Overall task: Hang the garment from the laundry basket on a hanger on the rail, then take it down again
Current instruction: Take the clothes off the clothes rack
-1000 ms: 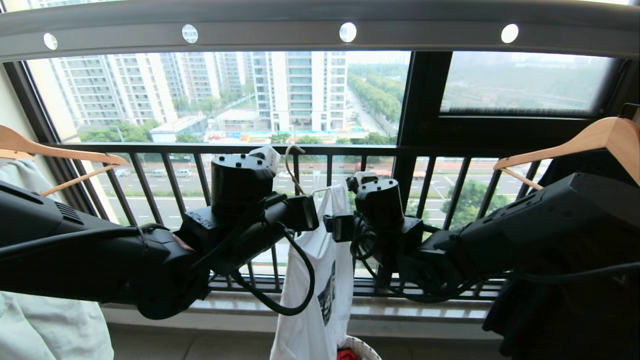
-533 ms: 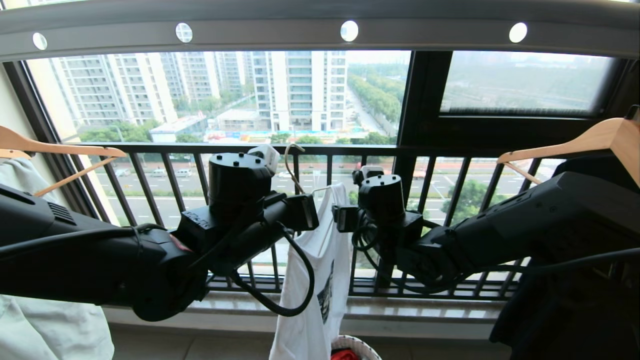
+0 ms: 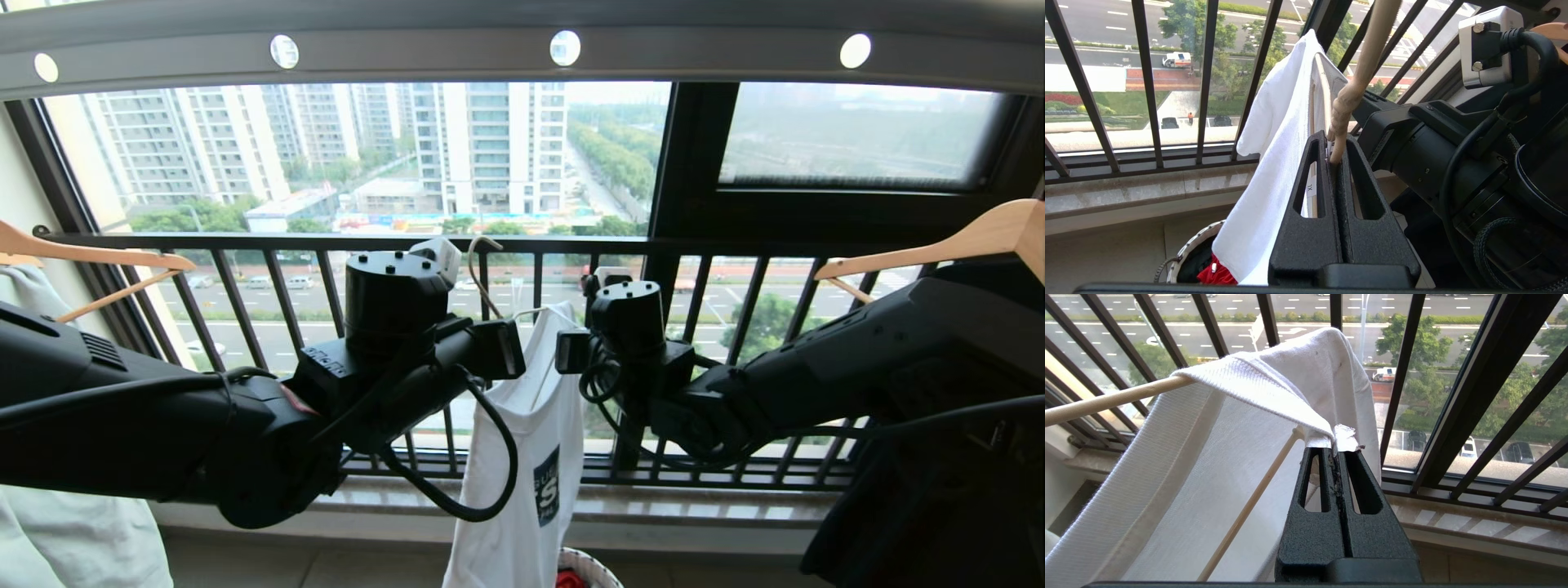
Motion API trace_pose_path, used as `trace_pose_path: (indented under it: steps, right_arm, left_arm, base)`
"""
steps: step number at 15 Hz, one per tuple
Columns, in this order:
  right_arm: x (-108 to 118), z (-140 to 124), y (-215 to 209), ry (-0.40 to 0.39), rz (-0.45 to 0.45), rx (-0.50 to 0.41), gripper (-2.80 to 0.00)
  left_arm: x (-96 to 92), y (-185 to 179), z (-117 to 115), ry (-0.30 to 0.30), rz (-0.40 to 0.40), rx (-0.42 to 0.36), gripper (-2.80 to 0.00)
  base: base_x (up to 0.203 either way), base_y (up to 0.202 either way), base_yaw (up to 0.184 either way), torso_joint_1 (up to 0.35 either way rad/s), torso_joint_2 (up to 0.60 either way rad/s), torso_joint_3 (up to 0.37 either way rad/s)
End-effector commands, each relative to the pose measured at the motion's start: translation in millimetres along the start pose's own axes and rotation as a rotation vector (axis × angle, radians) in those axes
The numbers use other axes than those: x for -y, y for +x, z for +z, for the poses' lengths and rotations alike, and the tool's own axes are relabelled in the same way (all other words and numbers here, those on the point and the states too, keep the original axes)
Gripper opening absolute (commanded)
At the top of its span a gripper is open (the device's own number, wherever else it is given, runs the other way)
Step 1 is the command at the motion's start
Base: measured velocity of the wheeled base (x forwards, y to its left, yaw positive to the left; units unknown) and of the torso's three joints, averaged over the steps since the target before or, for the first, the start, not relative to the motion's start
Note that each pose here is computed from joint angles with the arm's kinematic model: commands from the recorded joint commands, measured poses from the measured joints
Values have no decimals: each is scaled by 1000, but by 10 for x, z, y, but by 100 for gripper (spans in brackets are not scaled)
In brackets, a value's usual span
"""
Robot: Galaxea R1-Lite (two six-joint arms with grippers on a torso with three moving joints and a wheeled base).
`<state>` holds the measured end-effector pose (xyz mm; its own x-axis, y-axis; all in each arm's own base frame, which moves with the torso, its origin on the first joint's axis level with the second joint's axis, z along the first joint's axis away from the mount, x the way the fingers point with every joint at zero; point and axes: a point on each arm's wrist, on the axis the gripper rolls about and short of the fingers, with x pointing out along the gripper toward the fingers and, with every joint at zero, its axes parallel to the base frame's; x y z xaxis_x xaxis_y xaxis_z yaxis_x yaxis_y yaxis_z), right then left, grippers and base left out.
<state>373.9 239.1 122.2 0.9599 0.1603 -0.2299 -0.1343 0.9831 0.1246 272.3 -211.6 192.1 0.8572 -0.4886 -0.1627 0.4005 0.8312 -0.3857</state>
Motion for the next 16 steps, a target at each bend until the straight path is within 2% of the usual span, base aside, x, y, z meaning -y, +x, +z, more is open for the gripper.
trace_pose_path:
  steps: [1,5,11,16]
  right_arm:
    - [67,63,28,13,-17,18,-280]
    - [218,142,133,31,-52,42,-280]
    - [544,36,529,53,-161,54,-280]
    - [649,19,606,57,-186,55,-280]
  left_arm:
    - [-6,20,-19,-2,3,-3,-280]
    - [-33,62,-114,4,14,-32,-280]
    - [57,-1,-132,9,-14,-38,-280]
    - [89,-43,-146,11,-25,-44,-280]
  base:
    - [0,0,0,0,0,0]
    - [0,0,0,0,0,0]
    - [0,0,0,0,0,0]
    - [0,0,0,0,0,0]
